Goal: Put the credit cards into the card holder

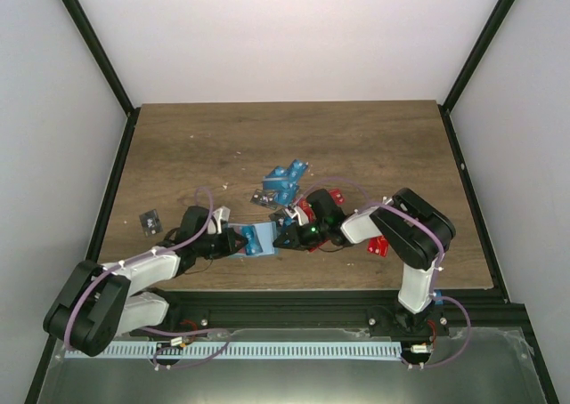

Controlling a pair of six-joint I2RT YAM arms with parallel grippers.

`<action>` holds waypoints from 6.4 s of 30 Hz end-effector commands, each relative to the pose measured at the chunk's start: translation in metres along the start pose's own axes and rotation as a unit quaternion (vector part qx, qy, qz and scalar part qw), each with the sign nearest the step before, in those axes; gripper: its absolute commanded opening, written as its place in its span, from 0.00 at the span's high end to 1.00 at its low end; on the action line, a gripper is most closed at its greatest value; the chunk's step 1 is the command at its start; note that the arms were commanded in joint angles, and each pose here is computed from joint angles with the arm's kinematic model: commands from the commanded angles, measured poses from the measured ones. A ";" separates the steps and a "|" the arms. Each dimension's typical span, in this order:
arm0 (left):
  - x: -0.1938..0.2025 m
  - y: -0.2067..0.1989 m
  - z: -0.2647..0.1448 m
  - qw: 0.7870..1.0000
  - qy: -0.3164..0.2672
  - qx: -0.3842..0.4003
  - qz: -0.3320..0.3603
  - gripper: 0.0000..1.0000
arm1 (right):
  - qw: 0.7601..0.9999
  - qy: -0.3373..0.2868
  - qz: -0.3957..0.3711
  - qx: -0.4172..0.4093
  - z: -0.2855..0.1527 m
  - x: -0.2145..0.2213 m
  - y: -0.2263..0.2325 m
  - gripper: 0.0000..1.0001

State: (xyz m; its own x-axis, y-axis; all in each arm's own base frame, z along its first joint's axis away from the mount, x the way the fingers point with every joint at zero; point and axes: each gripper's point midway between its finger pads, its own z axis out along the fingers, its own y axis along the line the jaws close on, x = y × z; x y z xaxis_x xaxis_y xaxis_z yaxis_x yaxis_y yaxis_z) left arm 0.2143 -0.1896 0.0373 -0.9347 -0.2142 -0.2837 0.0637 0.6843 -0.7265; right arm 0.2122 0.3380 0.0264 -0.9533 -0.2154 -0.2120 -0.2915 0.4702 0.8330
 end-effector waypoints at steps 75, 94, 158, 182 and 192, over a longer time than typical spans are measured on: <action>0.005 -0.011 -0.013 0.995 0.052 -0.086 0.023 0.69 | 0.998 -0.027 -0.047 0.042 -0.016 -0.025 0.015 0.77; 0.005 -0.005 0.017 0.993 0.075 -0.080 0.037 0.96 | 0.999 0.003 -0.046 -0.014 -0.001 -0.022 0.032 0.73; -0.034 -0.062 -0.032 0.993 -0.026 -0.063 0.095 0.61 | 0.991 -0.054 -0.043 0.113 -0.025 -0.025 0.058 0.41; -0.021 -0.080 0.122 0.950 0.125 -0.120 0.261 0.27 | 0.904 -0.241 0.147 0.321 -0.158 0.011 -0.050 0.21; 0.041 -0.079 0.139 0.927 0.178 -0.127 0.305 0.28 | 0.921 -0.224 0.145 0.283 -0.158 0.027 -0.036 0.22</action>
State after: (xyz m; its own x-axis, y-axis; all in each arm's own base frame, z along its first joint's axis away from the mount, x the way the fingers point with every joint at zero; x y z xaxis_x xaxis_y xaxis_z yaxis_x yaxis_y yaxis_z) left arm 0.2569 -0.3553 0.0287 -0.8115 0.3927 -0.4327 0.5515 0.7594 -0.3452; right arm 0.2163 0.1844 0.0654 -0.8972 0.2894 -0.3335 0.0927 0.8619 0.4985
